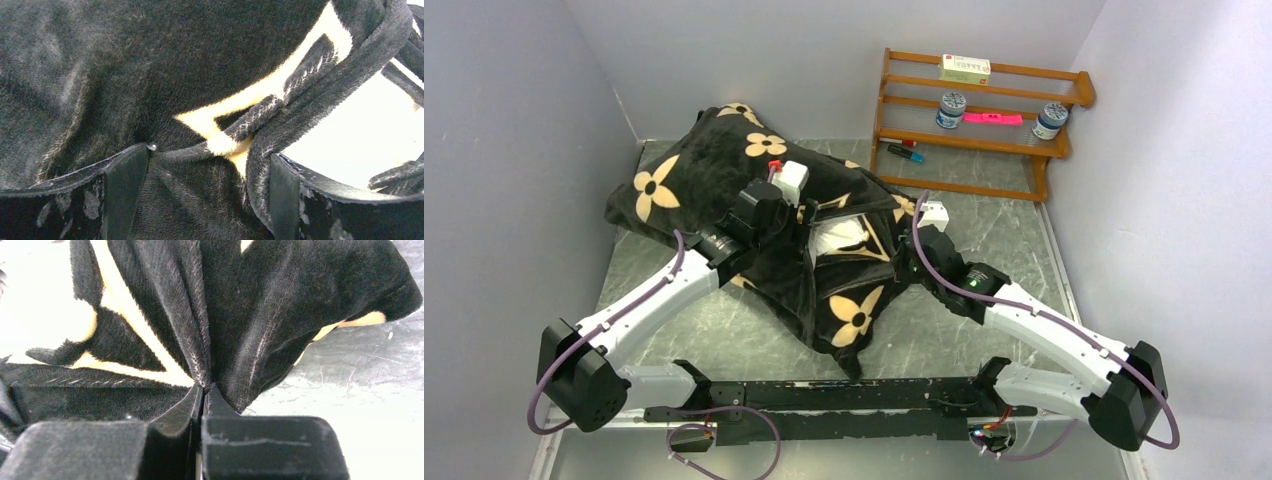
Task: Remove the pillowcase from the pillow
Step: Remove the pillow from the pillowcase.
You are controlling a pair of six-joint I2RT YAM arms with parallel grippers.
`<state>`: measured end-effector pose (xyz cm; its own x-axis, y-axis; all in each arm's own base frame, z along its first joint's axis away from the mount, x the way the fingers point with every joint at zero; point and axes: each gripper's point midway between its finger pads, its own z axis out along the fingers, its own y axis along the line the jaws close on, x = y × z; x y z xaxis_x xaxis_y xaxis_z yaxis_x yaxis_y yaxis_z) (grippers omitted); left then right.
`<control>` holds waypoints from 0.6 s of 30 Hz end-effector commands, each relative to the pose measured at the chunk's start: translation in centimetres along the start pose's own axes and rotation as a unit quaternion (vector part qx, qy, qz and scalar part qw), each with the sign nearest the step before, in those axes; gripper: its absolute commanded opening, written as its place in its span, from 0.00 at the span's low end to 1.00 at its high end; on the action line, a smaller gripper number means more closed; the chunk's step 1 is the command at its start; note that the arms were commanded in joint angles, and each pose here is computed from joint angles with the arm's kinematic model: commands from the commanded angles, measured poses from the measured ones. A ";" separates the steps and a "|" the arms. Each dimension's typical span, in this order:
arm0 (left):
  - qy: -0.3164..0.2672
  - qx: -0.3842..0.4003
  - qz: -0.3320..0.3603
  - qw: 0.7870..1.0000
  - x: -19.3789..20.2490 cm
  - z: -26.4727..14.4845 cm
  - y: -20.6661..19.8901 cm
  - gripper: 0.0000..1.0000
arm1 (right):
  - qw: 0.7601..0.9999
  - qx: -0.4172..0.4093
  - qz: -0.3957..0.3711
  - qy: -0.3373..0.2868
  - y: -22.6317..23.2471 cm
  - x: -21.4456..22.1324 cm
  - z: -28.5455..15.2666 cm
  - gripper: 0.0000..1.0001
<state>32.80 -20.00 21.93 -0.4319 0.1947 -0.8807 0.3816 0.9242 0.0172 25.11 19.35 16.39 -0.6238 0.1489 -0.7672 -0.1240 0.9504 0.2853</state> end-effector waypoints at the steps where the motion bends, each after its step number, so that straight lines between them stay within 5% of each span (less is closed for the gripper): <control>1: 0.017 -0.006 0.011 1.000 0.7 0.6 1.0 0.86 | 0.995 0.074 -0.053 0.028 -4.7 1.9 -0.6 0.00; 5: 0.013 0.037 0.013 0.999 0.6 0.5 -0.5 0.86 | 0.998 -0.014 -0.050 -0.033 0.0 -2.5 -0.1 0.15; 12: 0.017 0.082 0.012 0.996 1.1 0.4 -2.1 0.86 | 0.993 -0.053 -0.063 -0.088 4.9 -9.5 0.1 0.77; 18: 0.016 0.094 0.012 0.995 1.1 0.4 -2.5 0.87 | 0.990 -0.085 -0.057 -0.099 7.9 -12.0 0.8 0.97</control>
<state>32.62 -21.08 21.91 -0.4239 0.2129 -0.8803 0.4792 0.8775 -0.0185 30.86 23.66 24.10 -0.4957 0.0797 -0.8648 -0.2735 0.9308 0.2425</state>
